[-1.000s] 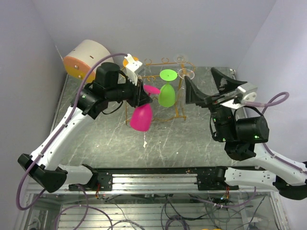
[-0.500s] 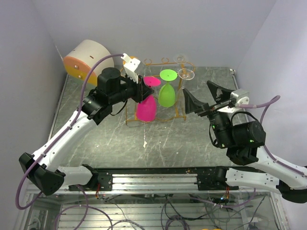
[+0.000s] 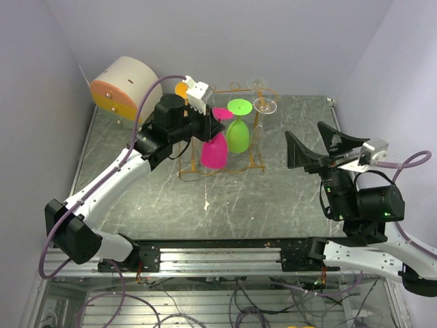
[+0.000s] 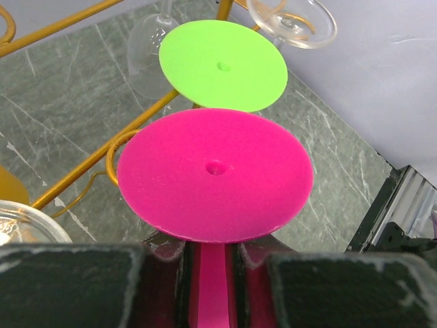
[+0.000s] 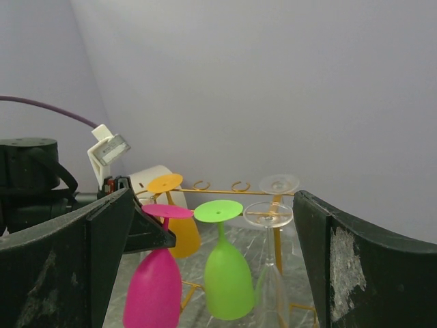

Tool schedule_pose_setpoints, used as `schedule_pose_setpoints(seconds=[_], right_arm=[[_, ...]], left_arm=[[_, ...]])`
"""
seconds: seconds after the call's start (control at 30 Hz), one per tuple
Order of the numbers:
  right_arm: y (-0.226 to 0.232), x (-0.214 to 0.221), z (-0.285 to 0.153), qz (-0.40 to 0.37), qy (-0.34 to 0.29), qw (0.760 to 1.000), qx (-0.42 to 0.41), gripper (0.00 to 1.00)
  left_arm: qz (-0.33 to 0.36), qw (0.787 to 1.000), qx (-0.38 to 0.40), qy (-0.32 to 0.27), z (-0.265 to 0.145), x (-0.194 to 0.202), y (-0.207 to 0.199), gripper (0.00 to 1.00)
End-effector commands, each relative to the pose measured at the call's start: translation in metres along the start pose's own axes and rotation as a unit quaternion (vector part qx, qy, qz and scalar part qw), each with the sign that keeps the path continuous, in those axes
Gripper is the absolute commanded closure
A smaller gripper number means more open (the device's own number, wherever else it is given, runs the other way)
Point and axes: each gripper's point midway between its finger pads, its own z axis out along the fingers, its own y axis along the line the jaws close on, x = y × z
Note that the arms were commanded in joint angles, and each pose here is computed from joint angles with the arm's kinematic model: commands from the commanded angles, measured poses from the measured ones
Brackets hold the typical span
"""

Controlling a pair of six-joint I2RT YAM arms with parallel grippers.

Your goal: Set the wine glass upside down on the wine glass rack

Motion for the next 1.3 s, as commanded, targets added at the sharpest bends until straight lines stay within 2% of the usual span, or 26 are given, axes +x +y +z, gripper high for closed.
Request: schedule_pose_setpoints(seconds=[0.0, 0.53, 1.27], right_arm=[[-0.008, 0.008, -0.007, -0.011, 0.009, 1.000, 0.010, 0.00], [-0.007, 0.013, -0.005, -0.028, 0.014, 0.999, 0.011, 0.00], [-0.003, 0.013, -0.008, -0.009, 0.013, 1.000, -0.003, 0.00]], left_arm=[[0.010, 0.999, -0.014, -0.040, 0.004, -0.021, 0.007, 0.93], [-0.003, 0.997, -0.059, -0.053, 0.005, -0.020, 0.028, 0.93], [-0.032, 0.994, -0.082, -0.057, 0.015, -0.024, 0.044, 0.93]])
